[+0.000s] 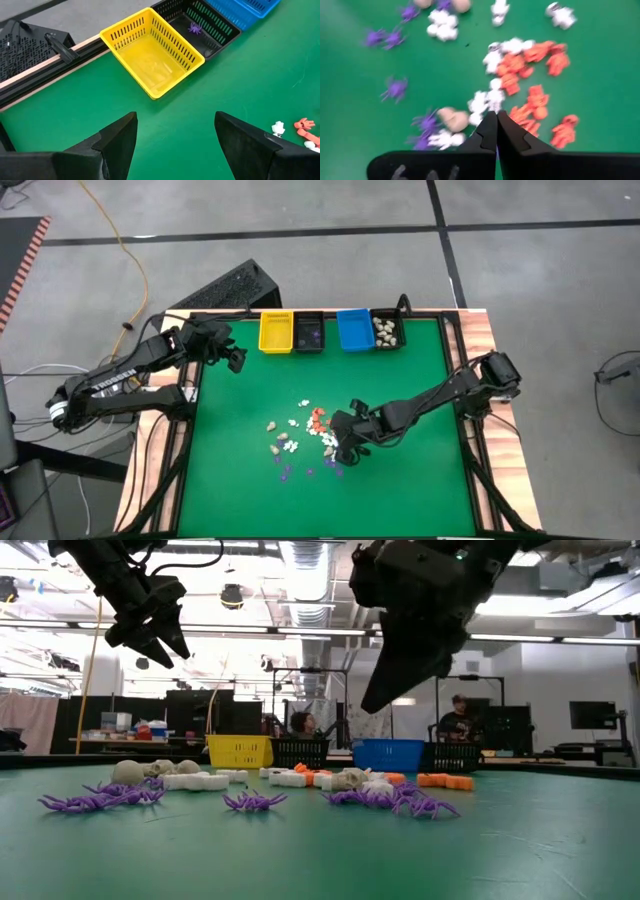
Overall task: Sort Halloween decoration
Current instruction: Put the purple spider toy into the left black basket
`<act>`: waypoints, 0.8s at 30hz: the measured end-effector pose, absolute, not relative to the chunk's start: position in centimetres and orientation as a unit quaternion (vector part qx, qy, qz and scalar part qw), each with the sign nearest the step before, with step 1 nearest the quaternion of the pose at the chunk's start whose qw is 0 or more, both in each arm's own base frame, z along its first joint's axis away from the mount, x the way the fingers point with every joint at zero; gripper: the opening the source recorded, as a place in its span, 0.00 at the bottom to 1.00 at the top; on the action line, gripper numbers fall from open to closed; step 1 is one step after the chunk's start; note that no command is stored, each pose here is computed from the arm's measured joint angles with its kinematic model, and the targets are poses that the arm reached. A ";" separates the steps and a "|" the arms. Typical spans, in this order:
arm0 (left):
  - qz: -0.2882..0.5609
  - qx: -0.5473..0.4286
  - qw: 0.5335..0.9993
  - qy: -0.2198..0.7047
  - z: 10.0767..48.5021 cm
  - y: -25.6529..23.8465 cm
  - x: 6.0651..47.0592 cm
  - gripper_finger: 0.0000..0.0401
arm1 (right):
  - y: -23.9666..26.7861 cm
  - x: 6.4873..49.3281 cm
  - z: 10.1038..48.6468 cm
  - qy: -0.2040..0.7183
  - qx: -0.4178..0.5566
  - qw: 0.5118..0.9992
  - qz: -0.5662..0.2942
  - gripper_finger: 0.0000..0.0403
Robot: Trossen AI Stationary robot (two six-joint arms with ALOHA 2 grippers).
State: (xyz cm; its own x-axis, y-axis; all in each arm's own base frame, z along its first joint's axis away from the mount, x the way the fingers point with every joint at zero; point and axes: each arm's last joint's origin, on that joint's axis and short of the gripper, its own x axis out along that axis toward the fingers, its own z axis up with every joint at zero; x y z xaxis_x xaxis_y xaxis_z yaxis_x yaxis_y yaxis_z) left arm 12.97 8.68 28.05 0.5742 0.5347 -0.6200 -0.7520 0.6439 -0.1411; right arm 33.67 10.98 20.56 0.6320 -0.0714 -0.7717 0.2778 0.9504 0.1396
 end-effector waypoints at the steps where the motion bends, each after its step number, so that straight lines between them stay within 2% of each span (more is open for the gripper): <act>1: 0.372 -0.199 0.865 0.273 28.0 8.7 13.0 0.64 | 11.1 33.7 20.4 0.425 0.128 0.892 -0.086 0.08; 4: 0.372 -0.199 0.865 0.273 28.0 8.7 13.0 0.64 | 11.2 33.3 20.1 0.456 0.141 0.876 -0.067 0.15; 8: 0.370 -0.193 0.866 0.276 28.0 8.7 13.0 0.64 | 10.9 32.7 19.5 0.483 0.151 0.858 -0.089 0.27; 14: 0.369 -0.188 0.867 0.278 28.0 8.7 13.0 0.64 | 10.8 33.5 18.3 0.490 0.147 0.856 -0.078 0.43; 18: 0.369 -0.188 0.867 0.278 28.0 8.7 13.0 0.64 | 11.1 34.0 16.2 0.519 0.152 0.839 -0.066 0.48; 24: 0.369 -0.188 0.867 0.279 28.0 8.7 13.0 0.64 | 11.2 34.3 15.1 0.529 0.148 0.833 -0.069 0.48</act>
